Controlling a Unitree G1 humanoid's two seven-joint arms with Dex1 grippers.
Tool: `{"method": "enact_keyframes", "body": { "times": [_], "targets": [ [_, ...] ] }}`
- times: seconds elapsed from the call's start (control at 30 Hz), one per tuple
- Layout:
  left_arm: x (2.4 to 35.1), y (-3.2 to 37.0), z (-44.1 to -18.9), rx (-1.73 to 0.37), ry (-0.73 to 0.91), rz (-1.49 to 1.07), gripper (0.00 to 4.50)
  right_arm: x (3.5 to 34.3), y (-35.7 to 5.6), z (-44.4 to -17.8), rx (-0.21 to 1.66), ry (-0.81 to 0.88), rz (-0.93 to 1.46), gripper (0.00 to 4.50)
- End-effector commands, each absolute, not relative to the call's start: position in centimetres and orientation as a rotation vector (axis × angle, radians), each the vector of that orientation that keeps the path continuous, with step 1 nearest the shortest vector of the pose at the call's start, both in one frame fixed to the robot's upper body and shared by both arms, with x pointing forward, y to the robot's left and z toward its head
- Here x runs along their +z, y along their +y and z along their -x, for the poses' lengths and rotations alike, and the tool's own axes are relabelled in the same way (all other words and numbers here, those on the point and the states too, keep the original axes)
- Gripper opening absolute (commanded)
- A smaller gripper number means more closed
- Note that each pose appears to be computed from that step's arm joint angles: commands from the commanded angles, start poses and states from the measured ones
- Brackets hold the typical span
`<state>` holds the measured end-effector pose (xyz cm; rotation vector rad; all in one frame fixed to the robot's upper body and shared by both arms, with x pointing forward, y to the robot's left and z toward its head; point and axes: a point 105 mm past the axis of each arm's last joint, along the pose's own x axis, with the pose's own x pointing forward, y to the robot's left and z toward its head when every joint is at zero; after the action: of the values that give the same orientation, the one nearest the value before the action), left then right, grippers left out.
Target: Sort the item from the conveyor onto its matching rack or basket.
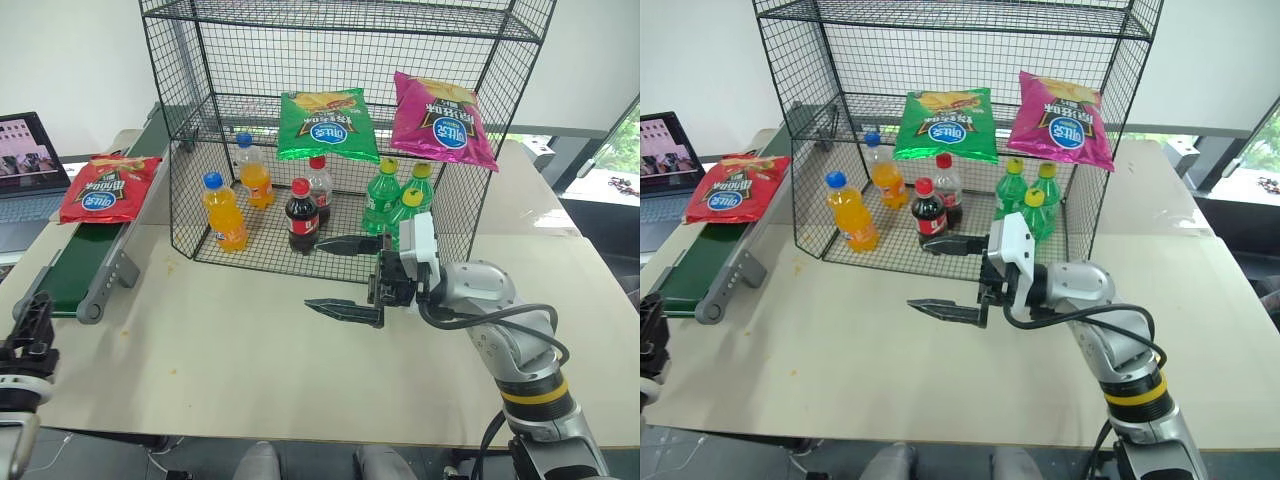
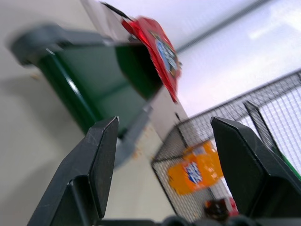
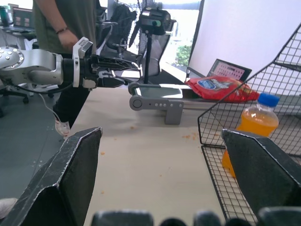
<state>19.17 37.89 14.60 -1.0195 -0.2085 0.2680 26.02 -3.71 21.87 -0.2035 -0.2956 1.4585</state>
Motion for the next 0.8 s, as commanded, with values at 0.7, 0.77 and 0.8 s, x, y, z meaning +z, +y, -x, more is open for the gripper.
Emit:
{"method": "enact_keyframes", "body": {
  "times": [0.7,0.77,0.8],
  "targets": [
    [14.5,40.0,-20.1,0.245,-0.211,1.158,3.33,26.7,-2.0,-24.3,1.618,-0.489,0.173,4.5],
    [14.5,40.0,-20.1,0.242,-0.207,1.158,3.33,26.7,-2.0,-24.4,1.61,-0.481,0.171,4.5],
    [14.5,40.0,-20.1,0.242,-0.207,1.158,3.33,26.8,-2.0,-24.5,1.608,-0.479,0.17,4.5]
  ]
}}
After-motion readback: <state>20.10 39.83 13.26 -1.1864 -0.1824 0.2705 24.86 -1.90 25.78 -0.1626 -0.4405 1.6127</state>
